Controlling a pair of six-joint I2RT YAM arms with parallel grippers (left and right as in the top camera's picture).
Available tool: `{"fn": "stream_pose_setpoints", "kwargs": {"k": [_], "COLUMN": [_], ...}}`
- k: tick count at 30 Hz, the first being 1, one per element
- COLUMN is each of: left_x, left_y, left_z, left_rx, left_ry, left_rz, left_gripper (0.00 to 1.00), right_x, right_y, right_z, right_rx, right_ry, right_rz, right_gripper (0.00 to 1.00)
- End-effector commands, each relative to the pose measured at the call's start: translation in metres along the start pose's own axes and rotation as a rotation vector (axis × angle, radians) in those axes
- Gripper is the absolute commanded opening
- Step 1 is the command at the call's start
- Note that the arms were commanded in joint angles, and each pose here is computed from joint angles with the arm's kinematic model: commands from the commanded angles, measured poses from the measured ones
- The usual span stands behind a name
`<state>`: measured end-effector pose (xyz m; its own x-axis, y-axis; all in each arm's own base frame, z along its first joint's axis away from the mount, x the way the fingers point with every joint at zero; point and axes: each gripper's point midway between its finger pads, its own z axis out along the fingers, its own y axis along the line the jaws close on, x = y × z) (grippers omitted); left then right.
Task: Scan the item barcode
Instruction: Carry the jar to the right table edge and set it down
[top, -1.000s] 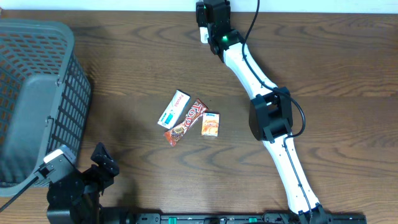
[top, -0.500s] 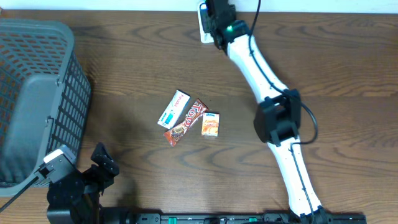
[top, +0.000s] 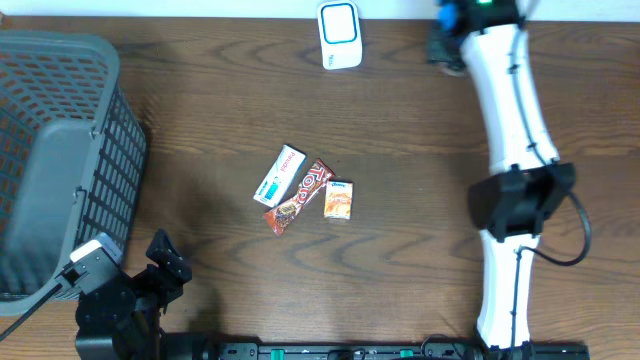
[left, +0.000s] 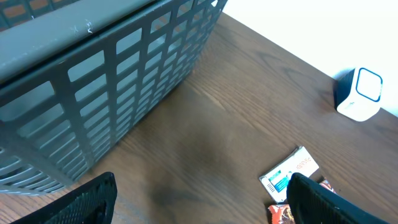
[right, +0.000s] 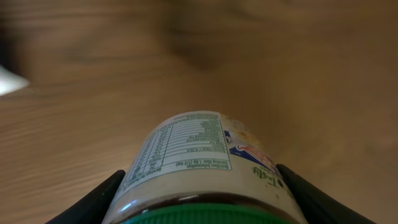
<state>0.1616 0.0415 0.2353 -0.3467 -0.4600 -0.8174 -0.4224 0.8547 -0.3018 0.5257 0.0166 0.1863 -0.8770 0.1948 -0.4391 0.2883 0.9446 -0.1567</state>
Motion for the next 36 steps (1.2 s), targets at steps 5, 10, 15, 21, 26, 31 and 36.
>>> {"fn": "stream_pose_setpoints", "kwargs": {"k": [5,10,15,21,26,31,36], "left_x": [-0.002,-0.002,-0.002,-0.002,-0.002,-0.002,-0.002], "left_y": [0.001,0.001,0.001,0.001,0.001,0.001,0.001], "left_z": [-0.002,-0.002,-0.002,-0.002,-0.002,-0.002,-0.002], "left_rx": [-0.005,-0.005,-0.005,-0.006,-0.006,-0.006,-0.006], "left_ry": [-0.010,-0.010,-0.010,-0.010,-0.010,-0.010,-0.010], "left_rz": [-0.016,-0.016,-0.016,-0.016,-0.016,-0.016,-0.016], "left_gripper": [0.88,0.88,0.88,0.88,0.88,0.88,0.88], "right_x": [-0.004,0.018,0.053,0.106,0.141,0.158,0.150], "right_y": [-0.148,-0.219,-0.274,-0.317,-0.338,-0.356,-0.368], "right_z": [0.030,0.048,0.077,0.122,0.148,0.156,0.150], "right_rx": [0.164,0.239,0.300,0.345,0.359,0.367,0.337], "right_ry": [0.074,0.150,0.248,0.360,0.410,0.427,0.406], "right_rz": [0.341,0.481,0.571,0.660,0.716,0.734,0.685], "right_gripper": [0.45,0.44,0.45,0.45,0.48,0.64,0.99]}}
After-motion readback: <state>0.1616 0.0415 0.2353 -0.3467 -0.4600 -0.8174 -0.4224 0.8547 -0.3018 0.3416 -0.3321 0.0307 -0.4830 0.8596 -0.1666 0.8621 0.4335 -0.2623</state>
